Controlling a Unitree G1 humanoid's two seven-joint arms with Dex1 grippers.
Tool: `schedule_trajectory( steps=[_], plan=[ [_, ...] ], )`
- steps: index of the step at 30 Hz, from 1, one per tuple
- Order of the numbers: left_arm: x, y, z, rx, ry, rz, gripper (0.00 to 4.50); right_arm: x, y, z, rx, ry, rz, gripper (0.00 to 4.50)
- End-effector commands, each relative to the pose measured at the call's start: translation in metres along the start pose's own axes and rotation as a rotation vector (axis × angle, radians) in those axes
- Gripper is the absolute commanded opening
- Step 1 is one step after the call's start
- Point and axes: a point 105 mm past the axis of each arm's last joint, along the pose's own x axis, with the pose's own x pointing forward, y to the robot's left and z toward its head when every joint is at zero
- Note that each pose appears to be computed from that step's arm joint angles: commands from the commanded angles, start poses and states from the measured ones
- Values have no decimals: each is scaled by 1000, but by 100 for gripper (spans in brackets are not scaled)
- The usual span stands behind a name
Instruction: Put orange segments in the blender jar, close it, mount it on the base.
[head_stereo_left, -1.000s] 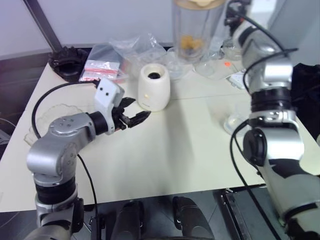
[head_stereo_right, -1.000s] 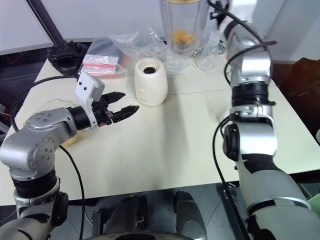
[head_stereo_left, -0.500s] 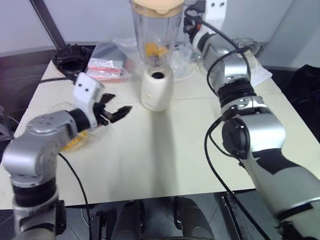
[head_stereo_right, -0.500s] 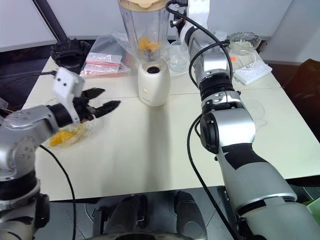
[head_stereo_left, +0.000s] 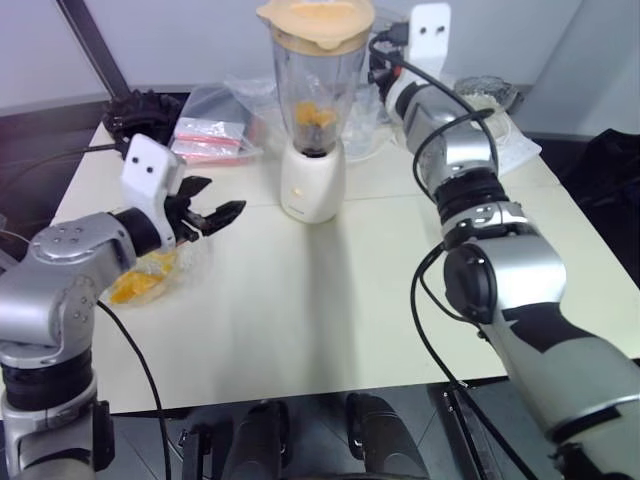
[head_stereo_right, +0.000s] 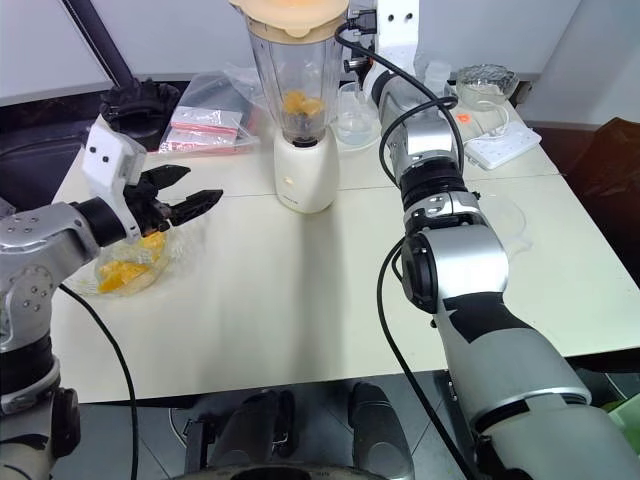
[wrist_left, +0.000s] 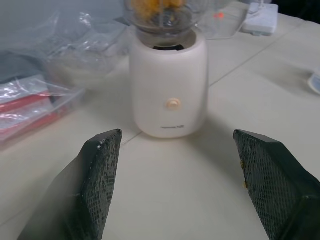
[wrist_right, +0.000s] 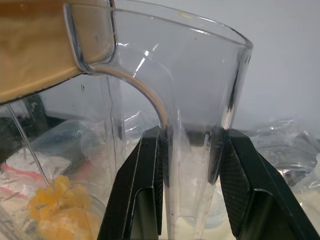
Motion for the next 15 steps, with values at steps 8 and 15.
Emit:
schedule_trajectory(
  steps=[8, 15],
  plan=[
    [-5, 13, 27, 16, -140, 57, 370, -8, 12, -9, -14, 24, 31, 102],
    [-6, 21, 39, 8, -199, 89, 370, -9, 5, -38, -37, 120, -22, 102]
  ],
)
